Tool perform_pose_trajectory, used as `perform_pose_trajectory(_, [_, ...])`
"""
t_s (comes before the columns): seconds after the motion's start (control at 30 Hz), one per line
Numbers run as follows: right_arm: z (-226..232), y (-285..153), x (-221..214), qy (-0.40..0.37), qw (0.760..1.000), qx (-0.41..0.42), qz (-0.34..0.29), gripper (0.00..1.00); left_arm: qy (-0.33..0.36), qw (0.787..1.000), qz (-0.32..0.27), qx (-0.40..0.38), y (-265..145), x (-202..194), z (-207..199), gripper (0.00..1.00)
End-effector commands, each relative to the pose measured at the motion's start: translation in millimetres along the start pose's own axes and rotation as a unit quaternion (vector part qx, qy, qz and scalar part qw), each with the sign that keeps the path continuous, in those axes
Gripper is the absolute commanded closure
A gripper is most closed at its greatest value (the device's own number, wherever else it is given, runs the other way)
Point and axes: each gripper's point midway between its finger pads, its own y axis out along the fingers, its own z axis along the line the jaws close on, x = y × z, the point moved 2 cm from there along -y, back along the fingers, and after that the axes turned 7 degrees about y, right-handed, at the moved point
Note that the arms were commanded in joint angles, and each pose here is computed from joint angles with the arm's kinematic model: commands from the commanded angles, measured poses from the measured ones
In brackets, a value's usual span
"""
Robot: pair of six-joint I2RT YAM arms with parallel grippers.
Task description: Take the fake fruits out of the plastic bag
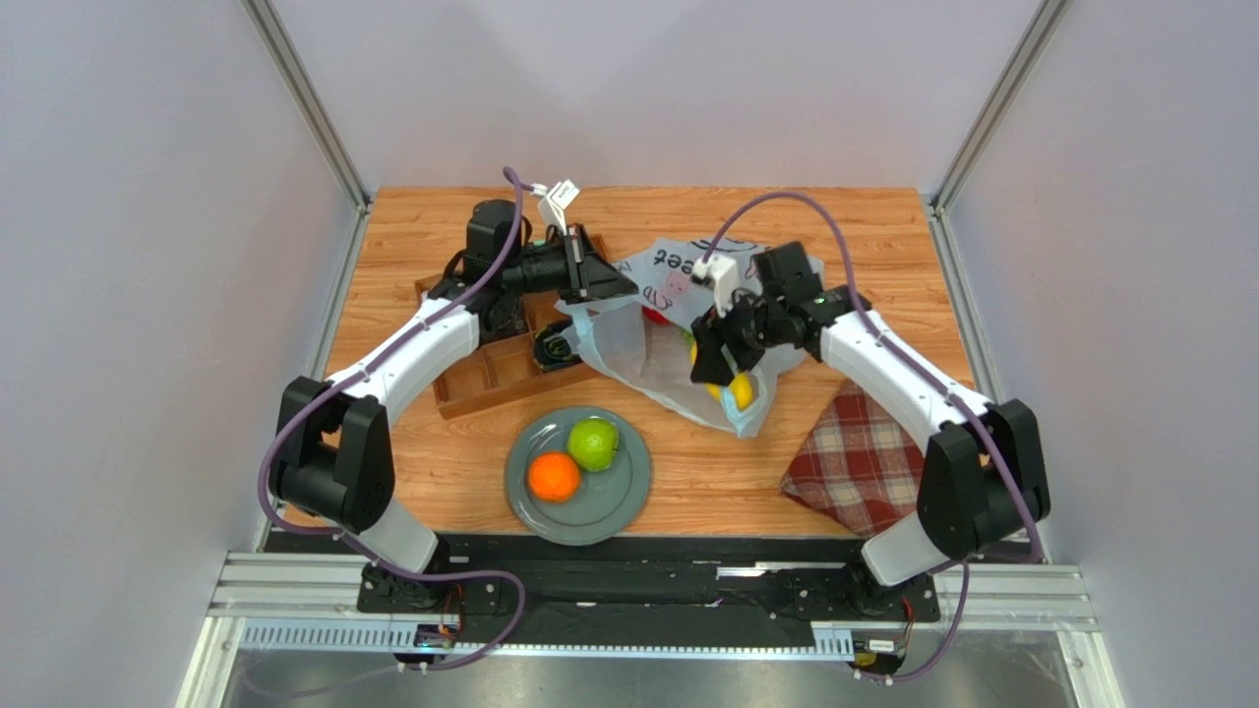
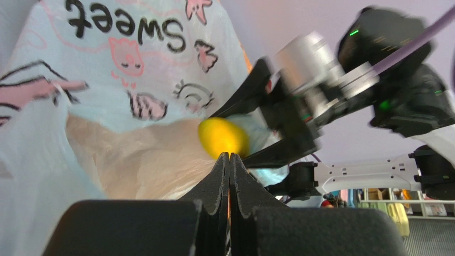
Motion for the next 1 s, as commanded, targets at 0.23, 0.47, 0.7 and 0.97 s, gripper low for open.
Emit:
perform_pose_trajectory(0.23, [-10.4, 44.2, -41.3, -0.053, 0.996, -0.031, 0.062, 0.0, 0.058, 0.998, -0.014, -0.014, -14.0, 6.3, -23.4, 1.0])
perform_pose_trajectory(0.47, [41.5, -5.7, 8.2, -0.075, 0.997, 0.028, 0.017, 0.0, 0.062, 0.998, -0.018, -0.013, -14.6, 8.1, -23.6, 1.0])
perform_pose_trajectory(0.7, [98.0, 8.7, -39.0, -0.19, 0.973, 0.102, 0.086, 0.06, 0.06, 0.998, -0.018, -0.013, -15.6, 8.6, -25.4, 1.0])
perform_pose_trajectory(0.97, [89.7, 50.2, -89.4, -0.168, 0.97, 0.108, 0.141, 0.14, 0.063, 0.998, -0.022, -0.012, -18.9, 7.6, -28.0, 1.0])
